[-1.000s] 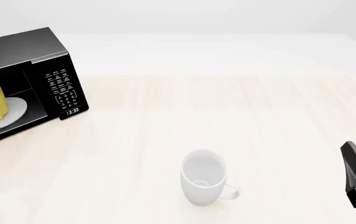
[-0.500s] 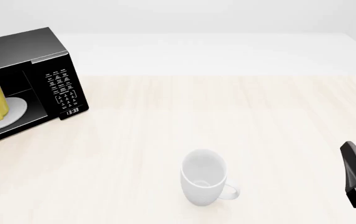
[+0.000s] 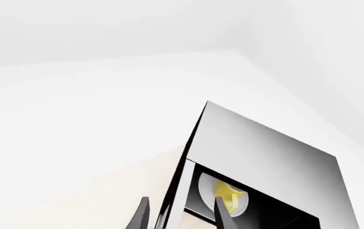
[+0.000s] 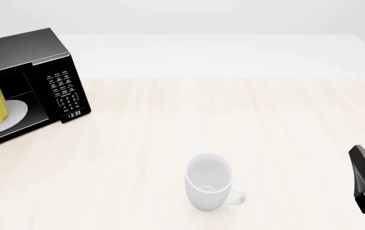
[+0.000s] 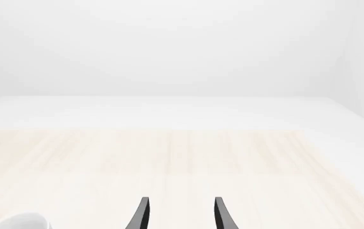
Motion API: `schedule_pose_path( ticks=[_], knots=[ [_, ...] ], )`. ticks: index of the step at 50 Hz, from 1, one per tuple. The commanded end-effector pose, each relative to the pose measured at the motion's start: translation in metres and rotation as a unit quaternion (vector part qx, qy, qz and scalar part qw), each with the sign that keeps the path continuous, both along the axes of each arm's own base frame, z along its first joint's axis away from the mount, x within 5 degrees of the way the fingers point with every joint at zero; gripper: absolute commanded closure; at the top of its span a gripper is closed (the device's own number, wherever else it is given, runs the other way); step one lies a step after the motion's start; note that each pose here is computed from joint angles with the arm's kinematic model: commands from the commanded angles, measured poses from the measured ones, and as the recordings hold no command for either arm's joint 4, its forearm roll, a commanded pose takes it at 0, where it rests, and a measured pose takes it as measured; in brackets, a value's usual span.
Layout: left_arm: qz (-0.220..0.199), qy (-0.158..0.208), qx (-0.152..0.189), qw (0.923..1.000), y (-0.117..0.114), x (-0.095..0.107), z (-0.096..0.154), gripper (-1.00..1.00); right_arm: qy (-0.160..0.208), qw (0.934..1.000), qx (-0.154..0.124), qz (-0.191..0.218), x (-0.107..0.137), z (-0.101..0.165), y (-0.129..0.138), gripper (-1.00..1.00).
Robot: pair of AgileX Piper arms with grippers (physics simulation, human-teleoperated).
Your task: Put the yellow and white mug in the microwave and close it.
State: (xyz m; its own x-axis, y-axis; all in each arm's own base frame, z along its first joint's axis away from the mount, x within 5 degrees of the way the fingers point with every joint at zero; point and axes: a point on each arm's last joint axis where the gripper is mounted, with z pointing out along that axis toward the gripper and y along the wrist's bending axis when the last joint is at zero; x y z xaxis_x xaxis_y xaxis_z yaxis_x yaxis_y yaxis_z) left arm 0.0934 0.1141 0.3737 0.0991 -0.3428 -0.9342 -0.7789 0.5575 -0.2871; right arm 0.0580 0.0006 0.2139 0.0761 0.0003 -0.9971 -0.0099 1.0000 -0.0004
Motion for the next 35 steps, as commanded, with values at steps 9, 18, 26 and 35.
schedule_pose_path(
  ticks=[9, 18, 26, 35],
  knots=[
    [0.051, 0.007, -0.012, 0.9986, 0.015, -0.008, -0.008, -1.00, 0.000, 1.0000, 0.000, 0.000, 0.000, 0.000, 0.000, -1.00],
    [0.093, 0.011, -0.014, 0.9955, 0.023, -0.018, -0.011, -1.00, 0.000, 1.0000, 0.000, 0.000, 0.000, 0.000, 0.000, -1.00],
    [0.111, 0.012, -0.016, 0.9937, 0.028, -0.022, -0.016, -1.00, 0.000, 1.0000, 0.000, 0.000, 0.000, 0.000, 0.000, -1.00],
    [0.146, 0.026, -0.018, 0.9887, 0.040, -0.031, -0.021, -1.00, 0.000, 1.0000, 0.000, 0.000, 0.000, 0.000, 0.000, -1.00]
  ],
)
